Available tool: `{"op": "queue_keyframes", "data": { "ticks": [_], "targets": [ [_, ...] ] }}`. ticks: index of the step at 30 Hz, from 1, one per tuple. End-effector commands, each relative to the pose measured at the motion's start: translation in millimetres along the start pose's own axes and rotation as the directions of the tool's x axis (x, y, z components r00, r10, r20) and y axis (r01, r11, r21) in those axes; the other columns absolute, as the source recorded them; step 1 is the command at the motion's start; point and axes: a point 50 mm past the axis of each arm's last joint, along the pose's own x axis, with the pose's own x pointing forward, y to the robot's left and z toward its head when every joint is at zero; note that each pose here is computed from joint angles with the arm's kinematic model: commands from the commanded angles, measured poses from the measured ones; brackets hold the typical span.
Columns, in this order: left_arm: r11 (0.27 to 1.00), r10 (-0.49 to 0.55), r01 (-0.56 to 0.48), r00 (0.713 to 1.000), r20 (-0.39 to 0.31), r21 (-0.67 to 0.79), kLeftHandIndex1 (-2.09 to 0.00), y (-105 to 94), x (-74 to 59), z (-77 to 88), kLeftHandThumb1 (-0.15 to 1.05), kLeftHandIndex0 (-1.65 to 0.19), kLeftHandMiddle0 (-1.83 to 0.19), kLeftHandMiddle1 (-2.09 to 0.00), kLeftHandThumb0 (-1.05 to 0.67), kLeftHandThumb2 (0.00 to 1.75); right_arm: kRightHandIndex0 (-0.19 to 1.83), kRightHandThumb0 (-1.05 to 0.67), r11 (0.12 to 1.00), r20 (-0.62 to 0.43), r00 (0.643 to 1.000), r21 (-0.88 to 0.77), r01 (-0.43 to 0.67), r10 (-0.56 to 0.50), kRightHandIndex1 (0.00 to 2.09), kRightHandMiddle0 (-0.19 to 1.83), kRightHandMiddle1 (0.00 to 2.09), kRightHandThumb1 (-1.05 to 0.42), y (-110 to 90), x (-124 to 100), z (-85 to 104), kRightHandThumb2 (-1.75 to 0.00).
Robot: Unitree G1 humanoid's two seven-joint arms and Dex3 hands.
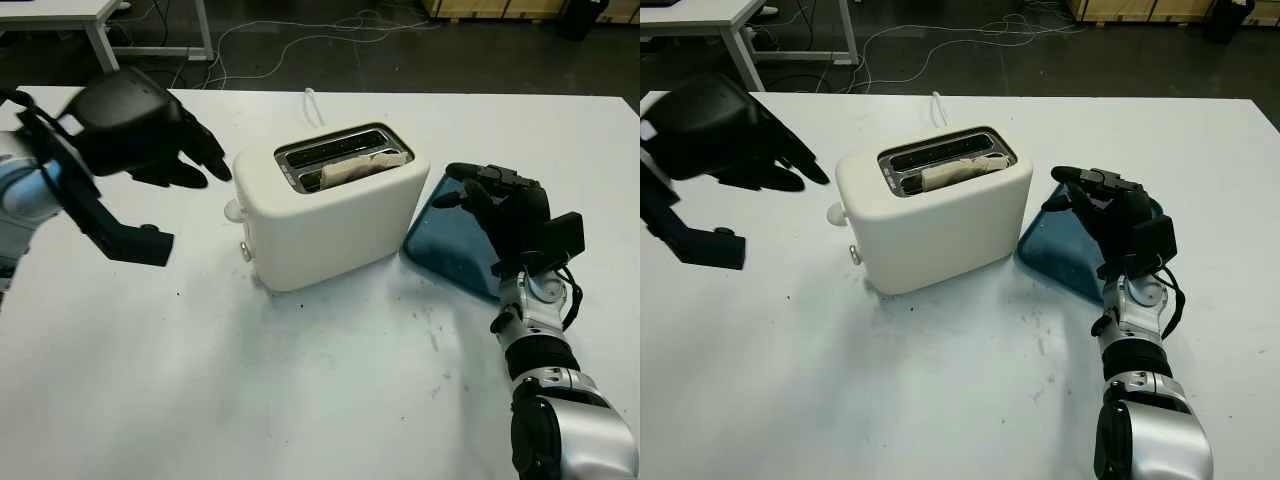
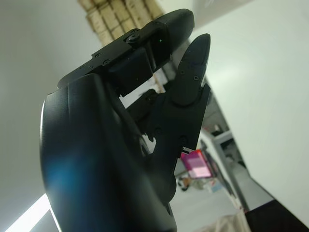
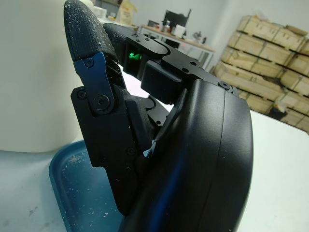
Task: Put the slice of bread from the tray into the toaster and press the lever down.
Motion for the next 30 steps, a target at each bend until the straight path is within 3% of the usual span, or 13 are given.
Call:
{"op": "queue_keyframes", "data": {
  "ticks": [1,10,30],
  "targets": [
    [1.000,-0.014,0.014,1.000,0.025,-0.006,0.00,-1.5,4.4,1.7,0.86,-1.18,-1.14,-1.02,-0.38,0.00,1.02,-0.97,1.000,0.032,0.999,-0.005,0.008,-0.008,0.88,1.29,0.01,-0.91,-1.5,3.2,5.9,0.00],
    [0.999,-0.036,0.036,0.999,0.023,-0.009,0.00,-16.1,6.0,0.5,0.79,-1.16,-1.03,-1.38,-0.35,0.00,1.01,-1.02,1.000,0.037,0.999,-0.004,0.003,-0.003,0.87,1.28,0.00,-0.92,-1.7,3.0,6.5,0.00],
    [0.993,-0.095,0.094,0.996,-0.002,-0.070,0.00,-35.5,0.6,0.9,0.81,-1.14,-0.96,-1.43,-0.30,0.00,1.02,-1.05,1.000,0.036,0.999,-0.002,0.008,-0.008,0.87,1.29,0.00,-0.92,-1.9,3.5,6.6,0.00]
  ]
}}
